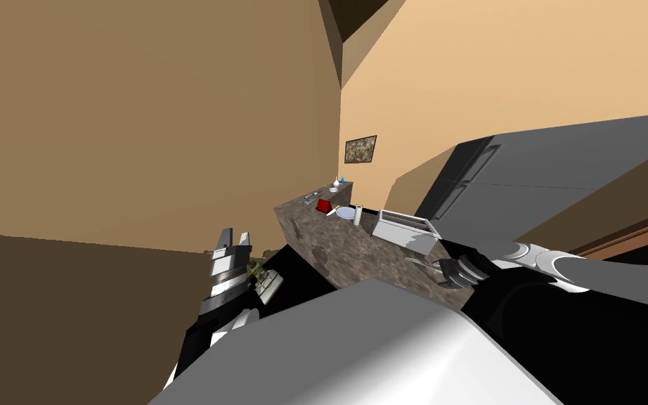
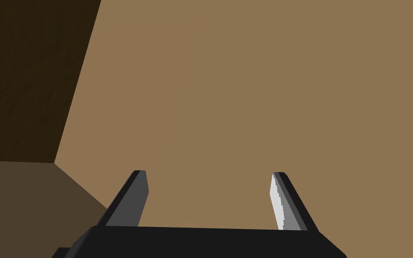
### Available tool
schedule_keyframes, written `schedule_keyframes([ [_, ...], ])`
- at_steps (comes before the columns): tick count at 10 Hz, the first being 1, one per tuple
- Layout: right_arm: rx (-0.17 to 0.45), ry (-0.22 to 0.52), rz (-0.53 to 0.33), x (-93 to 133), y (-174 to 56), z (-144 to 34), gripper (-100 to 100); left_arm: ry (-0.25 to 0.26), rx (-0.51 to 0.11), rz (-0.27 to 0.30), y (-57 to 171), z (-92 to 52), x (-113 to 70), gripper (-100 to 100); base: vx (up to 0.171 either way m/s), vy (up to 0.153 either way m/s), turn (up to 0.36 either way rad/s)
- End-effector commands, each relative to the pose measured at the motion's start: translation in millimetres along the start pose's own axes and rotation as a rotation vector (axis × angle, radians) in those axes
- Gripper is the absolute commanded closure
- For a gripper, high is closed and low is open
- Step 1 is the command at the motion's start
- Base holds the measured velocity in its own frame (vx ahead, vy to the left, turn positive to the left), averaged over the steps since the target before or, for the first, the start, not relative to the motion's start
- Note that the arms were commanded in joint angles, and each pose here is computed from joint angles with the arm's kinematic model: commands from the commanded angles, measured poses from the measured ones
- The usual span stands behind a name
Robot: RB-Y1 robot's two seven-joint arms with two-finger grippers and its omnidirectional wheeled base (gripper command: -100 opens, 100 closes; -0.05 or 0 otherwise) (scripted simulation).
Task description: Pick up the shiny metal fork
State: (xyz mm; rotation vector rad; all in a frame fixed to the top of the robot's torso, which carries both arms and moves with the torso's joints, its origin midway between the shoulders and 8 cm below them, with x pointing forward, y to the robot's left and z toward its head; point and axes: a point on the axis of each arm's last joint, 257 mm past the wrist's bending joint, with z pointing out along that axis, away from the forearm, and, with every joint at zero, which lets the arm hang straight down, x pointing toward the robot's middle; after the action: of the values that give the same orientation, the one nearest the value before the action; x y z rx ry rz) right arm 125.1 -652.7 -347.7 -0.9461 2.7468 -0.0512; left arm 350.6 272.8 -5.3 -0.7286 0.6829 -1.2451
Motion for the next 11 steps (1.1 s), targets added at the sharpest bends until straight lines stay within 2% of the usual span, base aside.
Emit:
schedule_keyframes([
  [1,0.0,0.0,0.0,0,0,0.0,-100,0.0,0.0,0.0,0,0.0,0.0,0,-0.007,-0.007,0.013],
  [2,0.002,0.0,0.0,1,0,0.6,100,0.0,0.0,0.0,0,0.0,0.0,0,0.0,0.0,0.0],
  [6,0.005,0.001,-0.003,0,-2,-0.3,100,0.0,0.0,0.0,0,0.0,0.0,0,0.0,0.0,0.0],
  [7,0.005,0.001,-0.003,0,-2,-0.3,0,0.0,0.0,0.0,0,0.0,0.0,0,0.0,0.0,0.0],
  [8,-0.002,0.002,-0.014,-9,-10,-10.5,100,0.0,0.0,0.0,0,0.0,0.0,0,0.017,0.014,-0.095],
  [9,-0.004,0.003,-0.019,-12,-13,-14.5,100,0.0,0.0,0.0,0,0.0,0.0,0,0.018,0.024,-0.091],
  [10,-0.001,0.004,-0.018,-9,-11,-10.6,100,0.0,0.0,0.0,0,0.0,0.0,0,0.006,0.009,-0.015],
  [11,-0.002,0.003,-0.017,-10,-11,-11.1,0,0.0,0.0,0.0,0,0.0,0.0,0,0.0,0.0,0.0],
])
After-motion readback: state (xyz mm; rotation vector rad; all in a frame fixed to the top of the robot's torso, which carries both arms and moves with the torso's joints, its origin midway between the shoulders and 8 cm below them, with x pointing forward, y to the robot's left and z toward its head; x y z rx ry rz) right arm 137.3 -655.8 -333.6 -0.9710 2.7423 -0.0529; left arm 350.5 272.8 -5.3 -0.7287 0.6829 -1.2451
